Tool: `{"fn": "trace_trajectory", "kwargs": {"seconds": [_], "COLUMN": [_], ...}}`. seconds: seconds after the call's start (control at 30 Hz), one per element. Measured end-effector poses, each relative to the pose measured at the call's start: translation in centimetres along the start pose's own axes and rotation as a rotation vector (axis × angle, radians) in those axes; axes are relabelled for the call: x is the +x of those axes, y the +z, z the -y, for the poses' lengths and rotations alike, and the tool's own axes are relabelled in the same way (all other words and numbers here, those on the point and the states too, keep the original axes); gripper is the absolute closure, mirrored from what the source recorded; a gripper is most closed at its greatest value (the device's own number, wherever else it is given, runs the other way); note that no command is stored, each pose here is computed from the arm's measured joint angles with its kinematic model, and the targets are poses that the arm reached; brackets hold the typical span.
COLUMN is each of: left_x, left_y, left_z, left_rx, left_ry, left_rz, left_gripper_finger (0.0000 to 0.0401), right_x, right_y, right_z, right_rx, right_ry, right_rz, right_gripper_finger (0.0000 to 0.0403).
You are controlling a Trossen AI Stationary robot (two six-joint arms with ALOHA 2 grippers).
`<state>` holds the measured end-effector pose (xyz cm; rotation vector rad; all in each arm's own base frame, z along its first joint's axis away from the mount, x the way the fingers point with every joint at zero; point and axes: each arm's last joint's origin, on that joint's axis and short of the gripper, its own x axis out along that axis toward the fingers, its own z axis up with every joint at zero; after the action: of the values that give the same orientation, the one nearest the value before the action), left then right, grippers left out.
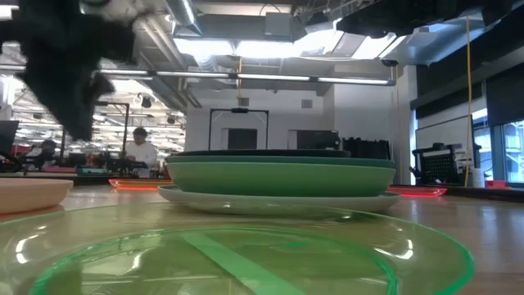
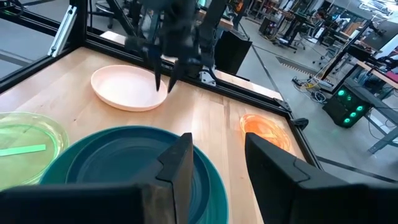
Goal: Stack plastic plates
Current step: Stack the pink plate on the dark blue plate
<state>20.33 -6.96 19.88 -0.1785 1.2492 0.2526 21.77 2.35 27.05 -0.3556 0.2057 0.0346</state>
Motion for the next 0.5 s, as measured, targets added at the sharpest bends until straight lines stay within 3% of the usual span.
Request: {"fn": "trace_trajectory", "kwargs": {"seconds": [0.2, 0.5], "left_x": [2.5, 3.5], "left_y": [-1.6, -2.4], "left_z": [-0.9, -1.2], "left_rx": [0.022, 0.084], "left_ry": [-0.046, -0.056], "left_rz": [-0.088, -0.090], "left_gripper_finger": [0.0297, 0.0297], "right_x": [0.0, 0.4], "right_y": [0.1, -0.1], "right_z": [0.0, -0.1], "right_rx": [0.002, 0.000], "right_ry": [-0.004, 0.001], "right_rz": [0.011, -0.001], "right_gripper_finger": [0.0265, 0.0265]}}
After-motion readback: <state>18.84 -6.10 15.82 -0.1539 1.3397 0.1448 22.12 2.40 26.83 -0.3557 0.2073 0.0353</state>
